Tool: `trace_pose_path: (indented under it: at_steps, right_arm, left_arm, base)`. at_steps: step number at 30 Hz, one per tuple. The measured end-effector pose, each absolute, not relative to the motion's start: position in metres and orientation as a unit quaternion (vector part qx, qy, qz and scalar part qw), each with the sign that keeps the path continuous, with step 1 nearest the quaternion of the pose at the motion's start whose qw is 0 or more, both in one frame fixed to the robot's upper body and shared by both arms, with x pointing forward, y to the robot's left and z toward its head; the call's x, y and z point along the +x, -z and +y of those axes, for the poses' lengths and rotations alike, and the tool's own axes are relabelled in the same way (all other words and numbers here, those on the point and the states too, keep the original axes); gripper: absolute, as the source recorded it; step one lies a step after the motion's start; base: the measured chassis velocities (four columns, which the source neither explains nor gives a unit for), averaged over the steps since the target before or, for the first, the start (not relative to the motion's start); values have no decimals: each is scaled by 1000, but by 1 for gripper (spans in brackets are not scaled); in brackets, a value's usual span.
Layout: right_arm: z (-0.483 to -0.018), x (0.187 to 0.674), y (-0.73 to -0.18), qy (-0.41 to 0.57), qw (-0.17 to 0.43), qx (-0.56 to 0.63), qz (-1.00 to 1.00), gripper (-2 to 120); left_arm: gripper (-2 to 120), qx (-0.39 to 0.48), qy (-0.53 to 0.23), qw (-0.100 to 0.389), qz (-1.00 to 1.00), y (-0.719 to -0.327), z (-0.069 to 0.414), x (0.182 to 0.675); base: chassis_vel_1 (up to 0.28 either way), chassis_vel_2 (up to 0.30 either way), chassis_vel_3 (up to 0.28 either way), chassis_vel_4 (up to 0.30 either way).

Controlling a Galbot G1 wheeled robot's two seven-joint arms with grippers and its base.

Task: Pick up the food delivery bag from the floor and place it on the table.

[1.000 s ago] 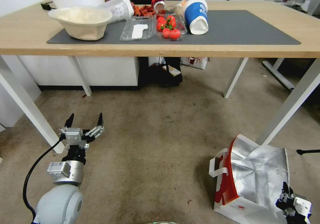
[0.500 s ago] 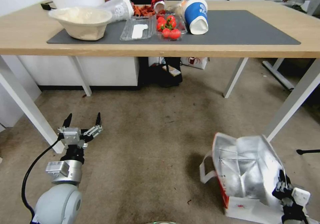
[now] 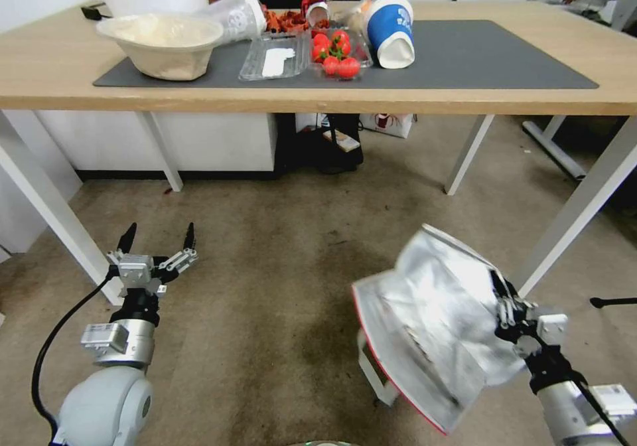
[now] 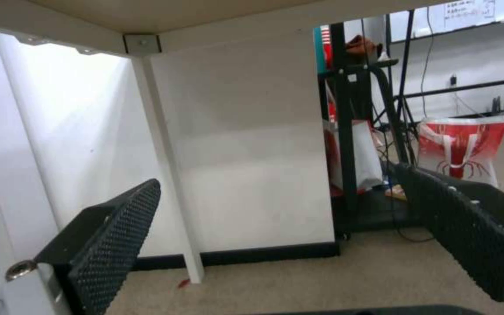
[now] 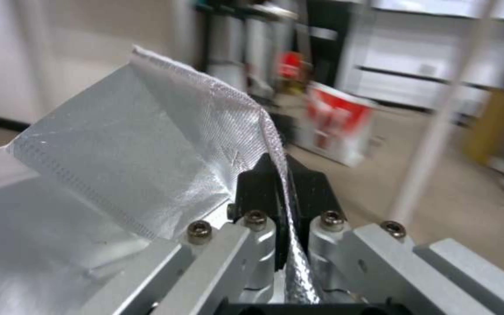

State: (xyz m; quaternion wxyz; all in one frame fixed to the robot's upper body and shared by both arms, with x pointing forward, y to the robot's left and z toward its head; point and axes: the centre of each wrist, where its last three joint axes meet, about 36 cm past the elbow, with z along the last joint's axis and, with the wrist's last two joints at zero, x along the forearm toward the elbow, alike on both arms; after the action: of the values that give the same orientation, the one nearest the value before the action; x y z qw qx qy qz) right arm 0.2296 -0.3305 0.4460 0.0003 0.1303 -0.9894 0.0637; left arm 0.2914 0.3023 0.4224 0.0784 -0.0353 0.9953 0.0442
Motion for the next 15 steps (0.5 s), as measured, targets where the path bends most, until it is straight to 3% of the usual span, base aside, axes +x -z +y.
trace_pose_path:
  at_steps: [15]
  right_arm:
    - [-328, 253, -510, -5, -33, 317, -948, 0]
  left_arm:
    - [100, -50, -45, 84, 994, -431, 309, 288]
  base:
    - [0, 0, 0, 0]
